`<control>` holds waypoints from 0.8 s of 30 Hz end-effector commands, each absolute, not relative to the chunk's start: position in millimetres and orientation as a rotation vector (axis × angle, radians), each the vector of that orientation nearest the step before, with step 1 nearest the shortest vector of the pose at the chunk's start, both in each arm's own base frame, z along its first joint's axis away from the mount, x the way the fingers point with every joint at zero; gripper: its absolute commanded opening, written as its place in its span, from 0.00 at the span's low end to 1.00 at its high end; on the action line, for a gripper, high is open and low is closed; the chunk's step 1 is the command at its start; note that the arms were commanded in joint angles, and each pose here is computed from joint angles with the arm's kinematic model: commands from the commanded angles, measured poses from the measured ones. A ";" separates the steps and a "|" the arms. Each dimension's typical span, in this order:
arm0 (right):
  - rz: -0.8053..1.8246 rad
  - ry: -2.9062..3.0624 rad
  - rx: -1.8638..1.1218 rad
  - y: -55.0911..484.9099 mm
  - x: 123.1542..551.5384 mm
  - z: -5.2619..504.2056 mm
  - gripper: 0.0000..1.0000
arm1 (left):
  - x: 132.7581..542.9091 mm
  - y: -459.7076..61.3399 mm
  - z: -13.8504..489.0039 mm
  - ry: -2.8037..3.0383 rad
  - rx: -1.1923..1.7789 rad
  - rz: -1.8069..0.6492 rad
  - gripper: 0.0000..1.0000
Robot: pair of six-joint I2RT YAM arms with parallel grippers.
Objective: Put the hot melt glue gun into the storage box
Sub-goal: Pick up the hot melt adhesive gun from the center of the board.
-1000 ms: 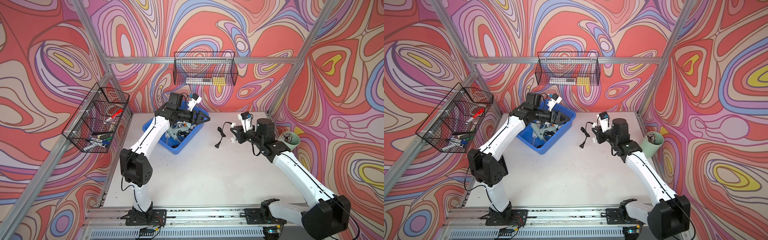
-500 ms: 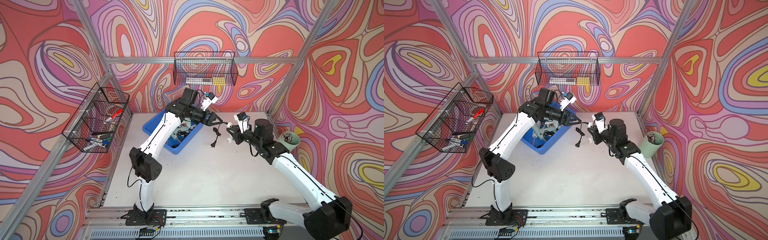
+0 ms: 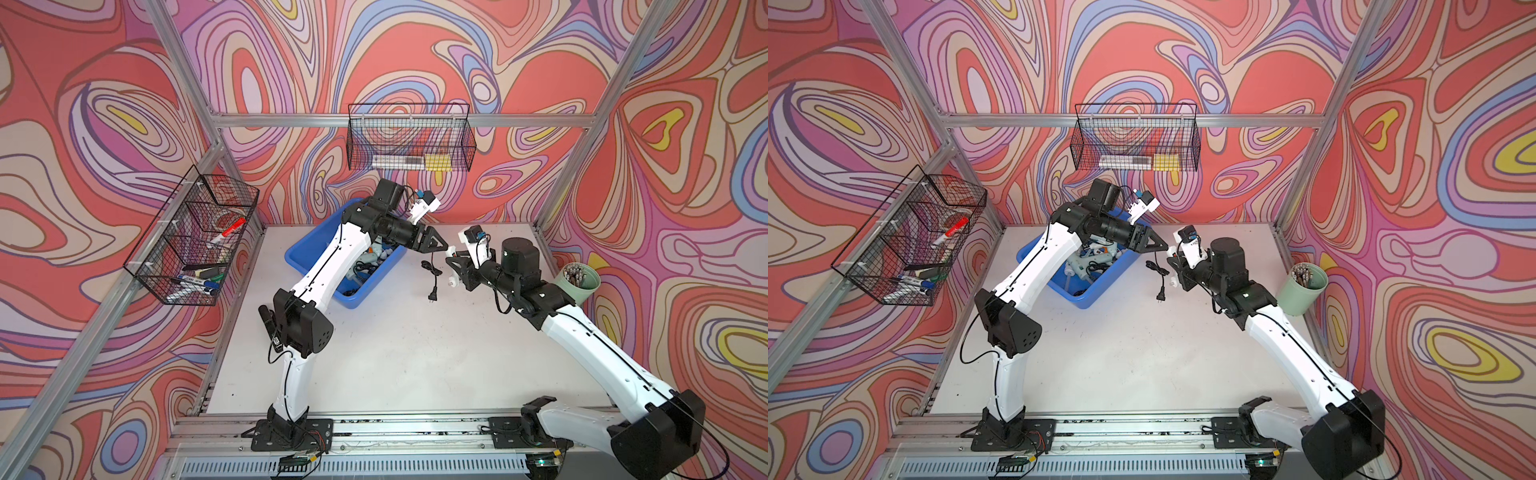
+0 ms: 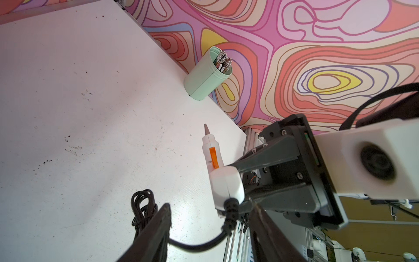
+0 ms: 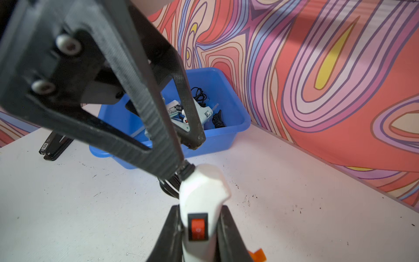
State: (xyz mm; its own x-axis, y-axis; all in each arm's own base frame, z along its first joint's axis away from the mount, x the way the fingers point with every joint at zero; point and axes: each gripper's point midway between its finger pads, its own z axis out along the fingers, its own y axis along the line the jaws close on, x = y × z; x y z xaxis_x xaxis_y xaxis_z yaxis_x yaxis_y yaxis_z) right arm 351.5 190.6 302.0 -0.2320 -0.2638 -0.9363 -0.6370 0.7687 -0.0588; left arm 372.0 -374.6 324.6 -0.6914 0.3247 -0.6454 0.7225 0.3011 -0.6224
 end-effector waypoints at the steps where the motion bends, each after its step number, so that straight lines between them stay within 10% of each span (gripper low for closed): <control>1: 0.375 1.781 -0.709 195.3 355.3 314.8 0.00 | 364.3 -377.9 318.8 2.214 0.951 -1.375 0.57; 24: 0.301 1.822 -0.749 210.7 361.1 298.5 0.00 | 353.4 -390.4 300.4 2.292 0.949 -1.449 0.26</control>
State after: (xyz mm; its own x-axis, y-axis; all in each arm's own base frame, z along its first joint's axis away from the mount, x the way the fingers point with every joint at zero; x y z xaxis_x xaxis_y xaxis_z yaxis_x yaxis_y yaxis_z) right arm 356.6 205.8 282.3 -0.2527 -0.3511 -0.9016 -0.6272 0.7689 -0.1237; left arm 364.9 -381.3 300.5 -0.7475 0.3587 -0.5590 0.6614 0.3250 -0.6759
